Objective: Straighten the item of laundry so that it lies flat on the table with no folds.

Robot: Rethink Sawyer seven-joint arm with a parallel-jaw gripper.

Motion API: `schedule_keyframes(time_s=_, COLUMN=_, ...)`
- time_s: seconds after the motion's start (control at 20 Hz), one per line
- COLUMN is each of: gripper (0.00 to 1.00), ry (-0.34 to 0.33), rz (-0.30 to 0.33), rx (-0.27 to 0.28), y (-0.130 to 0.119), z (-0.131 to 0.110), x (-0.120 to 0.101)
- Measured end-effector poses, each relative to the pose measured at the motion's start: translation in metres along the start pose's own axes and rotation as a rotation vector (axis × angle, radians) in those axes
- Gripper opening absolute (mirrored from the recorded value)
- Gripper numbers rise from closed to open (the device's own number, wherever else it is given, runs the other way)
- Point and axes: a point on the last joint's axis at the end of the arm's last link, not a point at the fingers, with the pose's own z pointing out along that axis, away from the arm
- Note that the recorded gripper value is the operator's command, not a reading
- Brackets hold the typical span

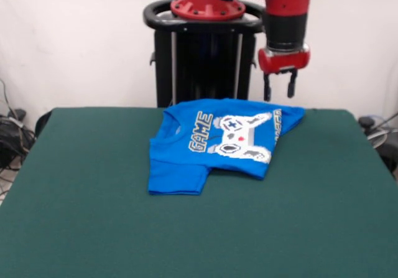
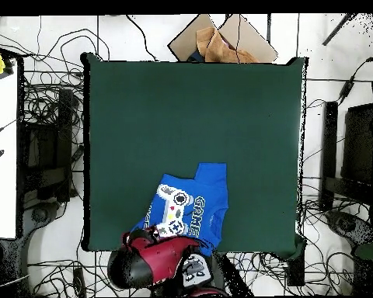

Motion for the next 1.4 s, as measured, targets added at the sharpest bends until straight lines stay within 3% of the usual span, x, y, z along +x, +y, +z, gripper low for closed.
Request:
schedule_keyframes(time_s=0.25, gripper=1.0, ry=0.021, rz=0.058, rx=0.021, y=-0.012, z=-0.006, x=-0.012)
schedule_keyframes(time_s=0.6, gripper=1.0, ry=0.047, rz=0.068, rx=0.052, y=-0.013, z=-0.014, x=-0.025)
schedule_keyframes(time_s=1.05, gripper=1.0, ry=0.016, rz=0.063, rx=0.078, y=-0.018, z=-0.022, x=-0.039)
schedule_keyframes(time_s=1.4, gripper=1.0, ry=0.012, rz=0.121, rx=0.084, y=-0.045, z=-0.023, x=-0.041)
